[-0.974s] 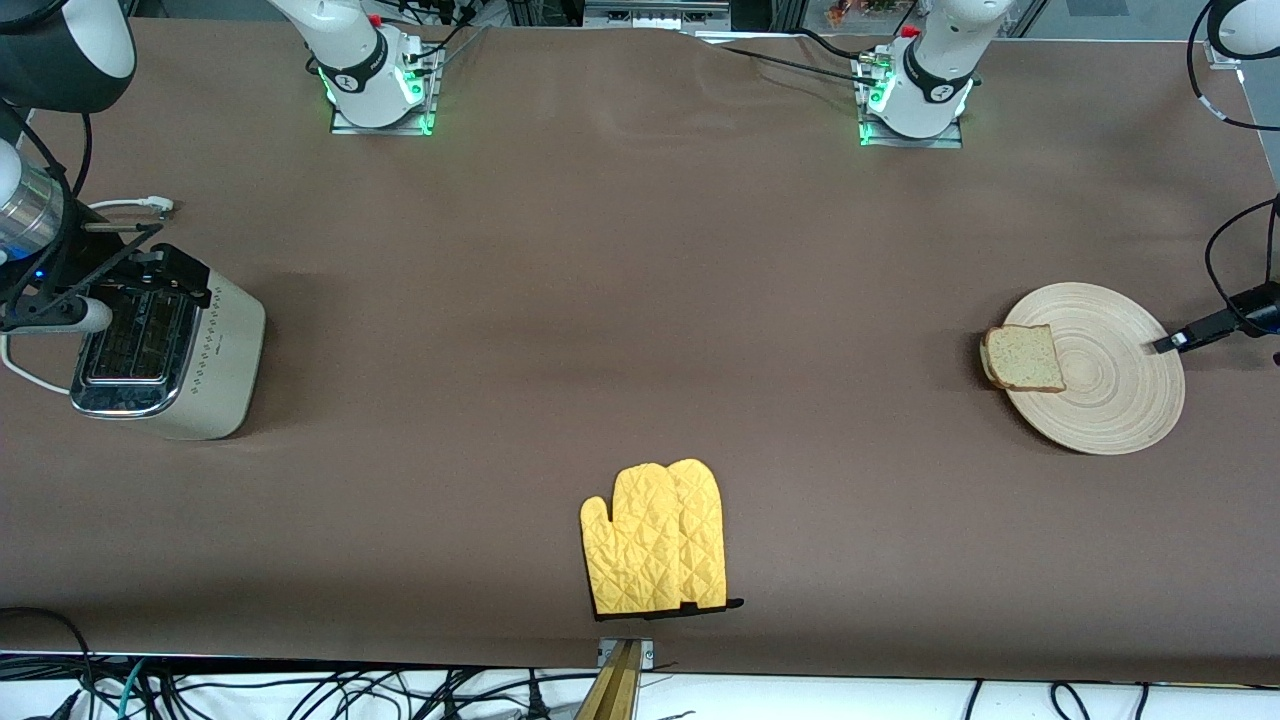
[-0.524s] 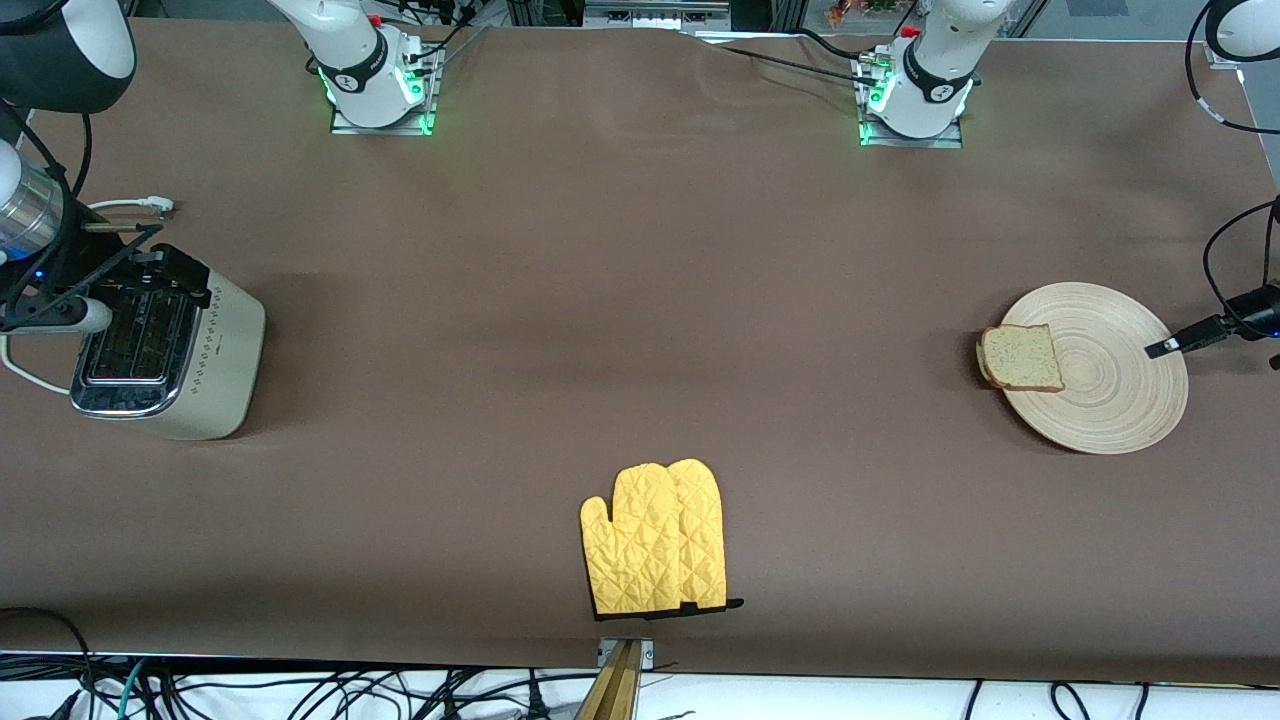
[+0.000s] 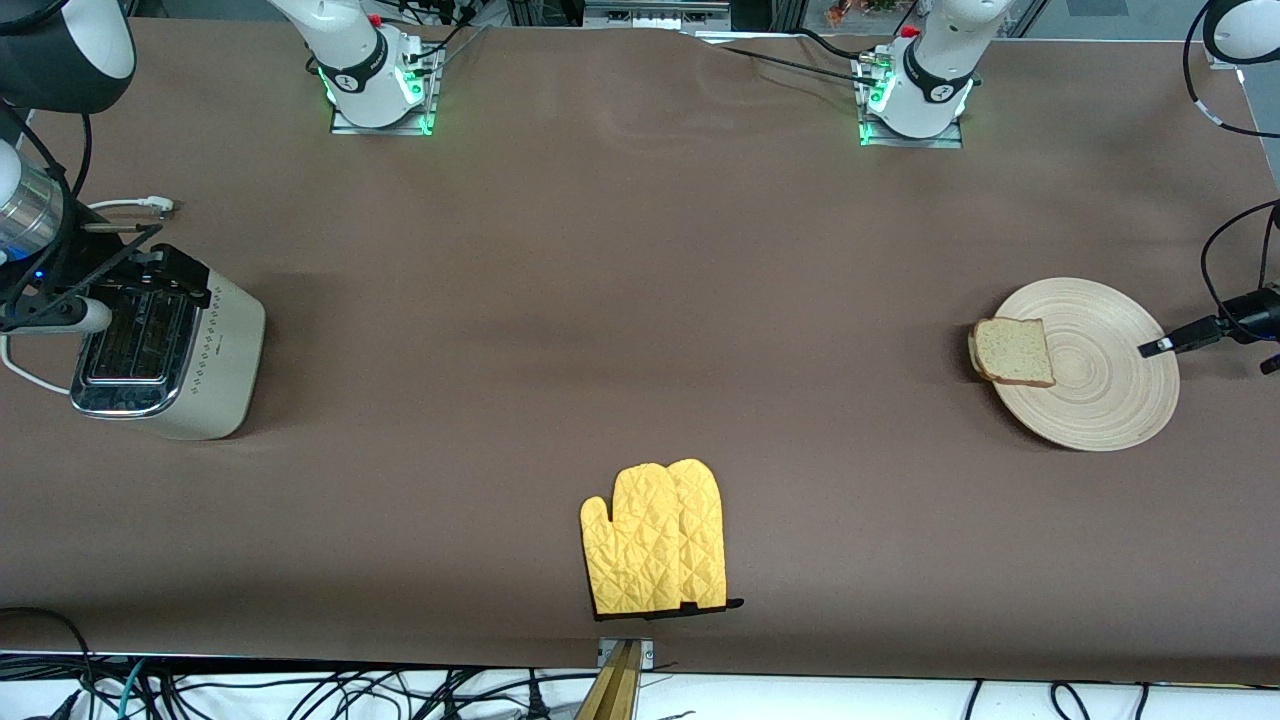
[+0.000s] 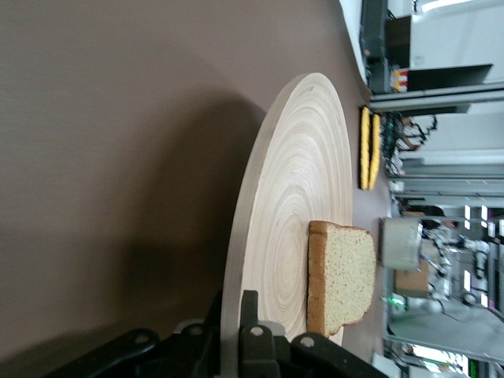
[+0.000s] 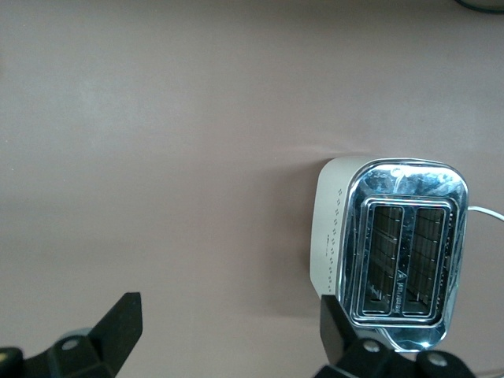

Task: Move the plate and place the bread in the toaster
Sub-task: 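Slide the wooden plate with bread toward the table middle with the left gripper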

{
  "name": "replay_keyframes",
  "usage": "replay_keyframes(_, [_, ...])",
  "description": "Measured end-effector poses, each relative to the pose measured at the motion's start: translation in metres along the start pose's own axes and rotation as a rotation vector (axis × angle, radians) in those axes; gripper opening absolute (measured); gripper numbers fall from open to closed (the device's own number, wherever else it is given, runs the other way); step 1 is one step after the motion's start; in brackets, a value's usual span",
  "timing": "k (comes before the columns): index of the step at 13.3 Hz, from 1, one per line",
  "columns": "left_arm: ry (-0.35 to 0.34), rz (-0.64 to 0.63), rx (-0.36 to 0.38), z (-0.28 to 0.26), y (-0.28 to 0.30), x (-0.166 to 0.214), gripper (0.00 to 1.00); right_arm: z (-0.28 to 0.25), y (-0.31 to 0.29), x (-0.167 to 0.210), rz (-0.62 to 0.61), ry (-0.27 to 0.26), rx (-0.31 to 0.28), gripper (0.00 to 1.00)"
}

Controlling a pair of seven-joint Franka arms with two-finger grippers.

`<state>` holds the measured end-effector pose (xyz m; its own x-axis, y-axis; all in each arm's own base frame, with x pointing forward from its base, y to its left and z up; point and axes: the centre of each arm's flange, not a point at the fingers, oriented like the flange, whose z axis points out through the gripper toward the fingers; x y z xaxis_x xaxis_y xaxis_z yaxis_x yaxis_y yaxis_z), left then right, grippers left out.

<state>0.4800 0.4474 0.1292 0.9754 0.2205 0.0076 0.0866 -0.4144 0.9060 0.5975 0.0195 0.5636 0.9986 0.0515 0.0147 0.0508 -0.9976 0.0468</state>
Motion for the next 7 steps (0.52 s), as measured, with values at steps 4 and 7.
replay_keyframes(4, [-0.177, 0.043, -0.085, 0.058, 0.085, 0.042, 0.09, 0.000, 0.000, 0.000, 0.000, 0.000, 0.000, 1.00])
replay_keyframes(7, [-0.323, 0.074, -0.102, 0.134, 0.130, 0.062, 0.09, 0.000, 0.000, 0.000, 0.000, 0.000, 0.000, 1.00])
